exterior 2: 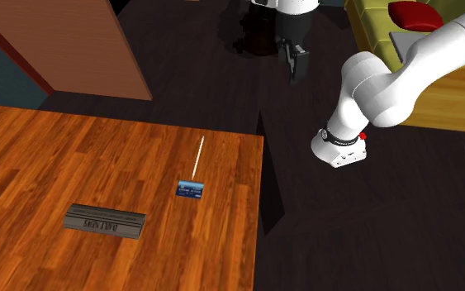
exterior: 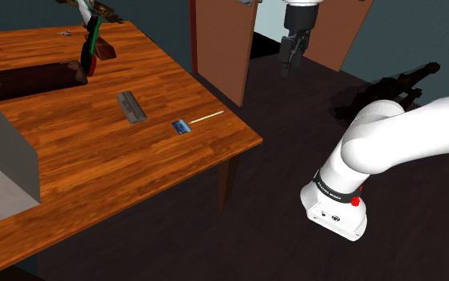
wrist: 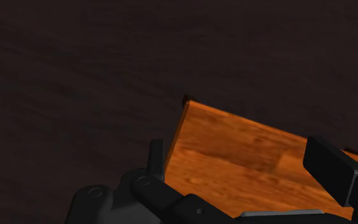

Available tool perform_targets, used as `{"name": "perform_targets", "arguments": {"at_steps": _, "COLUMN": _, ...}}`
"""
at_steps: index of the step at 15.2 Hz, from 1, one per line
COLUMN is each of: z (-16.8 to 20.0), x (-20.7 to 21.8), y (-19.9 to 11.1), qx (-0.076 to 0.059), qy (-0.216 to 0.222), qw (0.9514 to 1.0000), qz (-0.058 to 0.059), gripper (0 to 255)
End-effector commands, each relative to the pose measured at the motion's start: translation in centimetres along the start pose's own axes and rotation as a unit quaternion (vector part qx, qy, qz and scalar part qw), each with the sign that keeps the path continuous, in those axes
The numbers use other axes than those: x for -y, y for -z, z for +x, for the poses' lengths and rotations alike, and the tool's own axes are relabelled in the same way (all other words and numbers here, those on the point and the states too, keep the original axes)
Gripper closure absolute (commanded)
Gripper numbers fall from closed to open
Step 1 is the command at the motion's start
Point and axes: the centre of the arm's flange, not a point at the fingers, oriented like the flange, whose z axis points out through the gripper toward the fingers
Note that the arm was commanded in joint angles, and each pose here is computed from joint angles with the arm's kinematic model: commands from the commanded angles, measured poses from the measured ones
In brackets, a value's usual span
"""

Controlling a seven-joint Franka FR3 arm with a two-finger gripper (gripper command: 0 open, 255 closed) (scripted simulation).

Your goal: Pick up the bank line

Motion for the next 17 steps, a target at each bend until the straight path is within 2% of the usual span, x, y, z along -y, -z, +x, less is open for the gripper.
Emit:
{"name": "perform_targets", "arguments": {"at_steps": 1, "z": 0.0, "x": 0.0, "y": 0.0, "qx": 0.000, "qy": 0.000, "qw": 1.0000, "qz": 0.000, "gripper": 0}}
{"name": "perform_targets", "arguments": {"at_steps": 9, "z": 10.3, "x": 4.4, "y": -4.0, "qx": 0.058, "qy": -0.038, "qw": 0.9975, "qz": 0.015, "gripper": 0}}
{"name": "perform_targets", "arguments": {"at_steps": 17, "z": 20.3, "x": 8.2, "y": -9.0, "qx": 0.116, "qy": -0.077, "qw": 0.9899, "qz": 0.029, "gripper": 0}}
